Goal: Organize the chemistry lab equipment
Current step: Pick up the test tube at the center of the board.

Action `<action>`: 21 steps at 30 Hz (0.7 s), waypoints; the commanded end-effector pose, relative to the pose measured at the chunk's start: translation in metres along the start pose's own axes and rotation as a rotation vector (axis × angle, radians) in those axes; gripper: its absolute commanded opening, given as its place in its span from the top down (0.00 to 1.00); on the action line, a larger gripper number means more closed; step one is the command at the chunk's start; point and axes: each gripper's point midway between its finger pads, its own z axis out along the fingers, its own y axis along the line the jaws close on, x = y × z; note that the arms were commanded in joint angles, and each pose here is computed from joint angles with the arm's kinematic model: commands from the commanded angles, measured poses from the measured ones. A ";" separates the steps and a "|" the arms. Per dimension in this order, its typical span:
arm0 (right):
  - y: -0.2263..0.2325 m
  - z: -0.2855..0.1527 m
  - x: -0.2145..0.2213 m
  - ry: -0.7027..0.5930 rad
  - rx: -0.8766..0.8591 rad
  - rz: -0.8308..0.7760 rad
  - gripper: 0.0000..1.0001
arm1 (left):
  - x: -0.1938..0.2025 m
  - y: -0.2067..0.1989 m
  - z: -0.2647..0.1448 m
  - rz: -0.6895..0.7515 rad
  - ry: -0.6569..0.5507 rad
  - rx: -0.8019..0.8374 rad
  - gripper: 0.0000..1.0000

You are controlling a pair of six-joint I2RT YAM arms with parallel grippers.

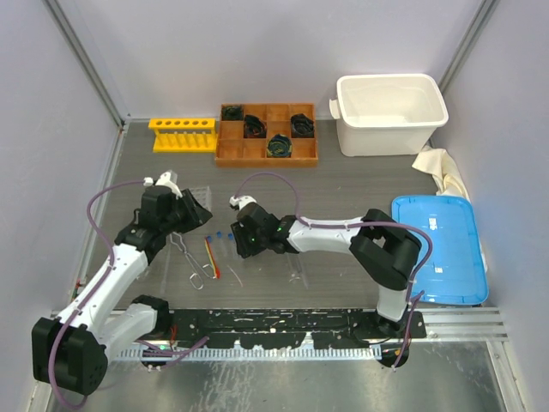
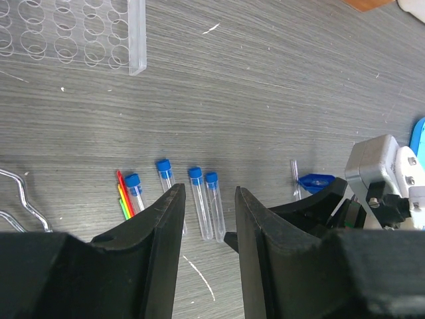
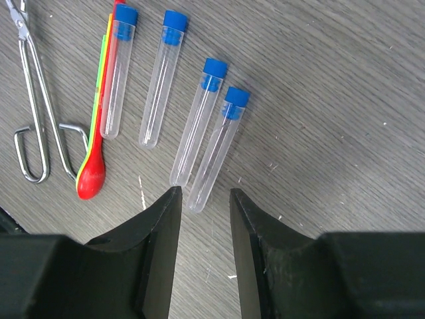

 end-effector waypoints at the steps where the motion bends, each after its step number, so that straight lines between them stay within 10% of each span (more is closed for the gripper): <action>1: 0.009 0.002 -0.015 -0.027 -0.011 -0.011 0.59 | -0.004 -0.006 0.000 0.028 -0.014 0.032 0.62; 21: -0.008 0.019 0.005 0.041 0.139 -0.044 0.65 | -0.001 -0.013 0.002 0.026 0.027 0.061 0.61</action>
